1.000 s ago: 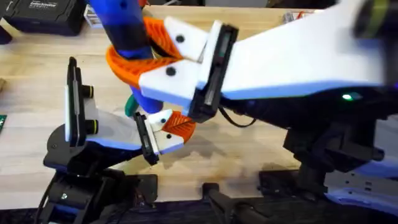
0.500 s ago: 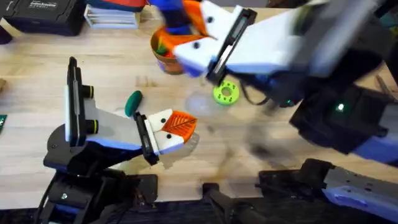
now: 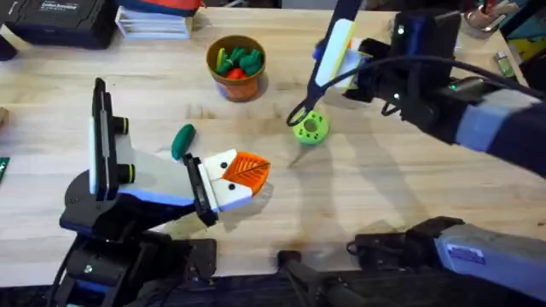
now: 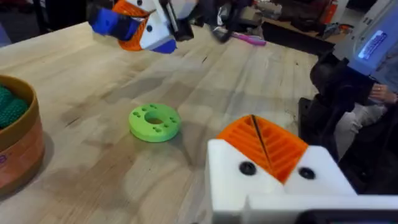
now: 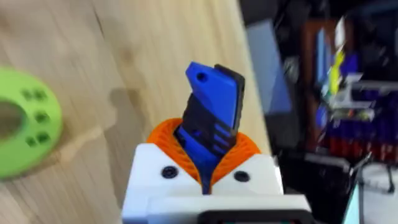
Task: Pick up the gripper from the table and insert it into the empty holder that is missing its gripper. Then pick up a screw, insert it into the mounting hole, and use the screwdriver to tighten it. Finally, clean up the table by picking up the vegetable and placing it into the bucket.
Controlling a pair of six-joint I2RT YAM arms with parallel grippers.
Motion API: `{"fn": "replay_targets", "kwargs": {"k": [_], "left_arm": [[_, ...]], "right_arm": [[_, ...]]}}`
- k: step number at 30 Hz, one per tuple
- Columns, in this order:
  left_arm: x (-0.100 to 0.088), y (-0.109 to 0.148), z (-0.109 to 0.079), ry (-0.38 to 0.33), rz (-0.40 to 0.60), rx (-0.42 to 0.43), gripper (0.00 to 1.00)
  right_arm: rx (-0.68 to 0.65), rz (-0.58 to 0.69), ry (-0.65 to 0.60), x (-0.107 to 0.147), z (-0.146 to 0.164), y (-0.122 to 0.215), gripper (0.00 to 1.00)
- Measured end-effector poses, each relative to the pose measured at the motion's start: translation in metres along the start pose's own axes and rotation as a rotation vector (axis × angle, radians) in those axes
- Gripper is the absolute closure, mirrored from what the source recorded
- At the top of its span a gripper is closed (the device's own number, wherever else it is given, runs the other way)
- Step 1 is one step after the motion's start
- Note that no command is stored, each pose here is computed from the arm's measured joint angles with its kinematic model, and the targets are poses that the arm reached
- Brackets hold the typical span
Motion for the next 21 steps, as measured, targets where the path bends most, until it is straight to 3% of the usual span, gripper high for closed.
{"fn": "replay_targets", "kwargs": {"k": [6,13,16,17,21], "left_arm": [[0.0,0.0,0.0,0.0,0.0,0.0,0.996],[0.0,0.0,0.0,0.0,0.0,0.0,0.996],[0.0,0.0,0.0,0.0,0.0,0.0,0.996],[0.0,0.0,0.0,0.0,0.0,0.0,0.996],[0.0,0.0,0.0,0.0,0.0,0.0,0.996]], "right_arm": [[-0.106,0.138,0.006,0.042,0.02,-0.031,0.978],[-0.203,0.178,0.03,0.053,0.045,-0.05,0.965],[-0.202,0.18,0.02,0.053,0.045,-0.05,0.794],[-0.2,0.181,0.014,0.053,0.045,-0.05,0.695],[-0.169,0.181,-0.05,0.051,0.04,-0.05,0.131]]}}
Point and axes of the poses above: each hand's point on the last joint's axis, 136 mm out from that joint toward the fingers, its own y axis back along the fingers, its own z axis along the line the jaws close on, x = y × z, the point moved 8 cm from there along y, back along the fingers, and after that the axes turned 2 degrees about y, right-handed, at the moved point
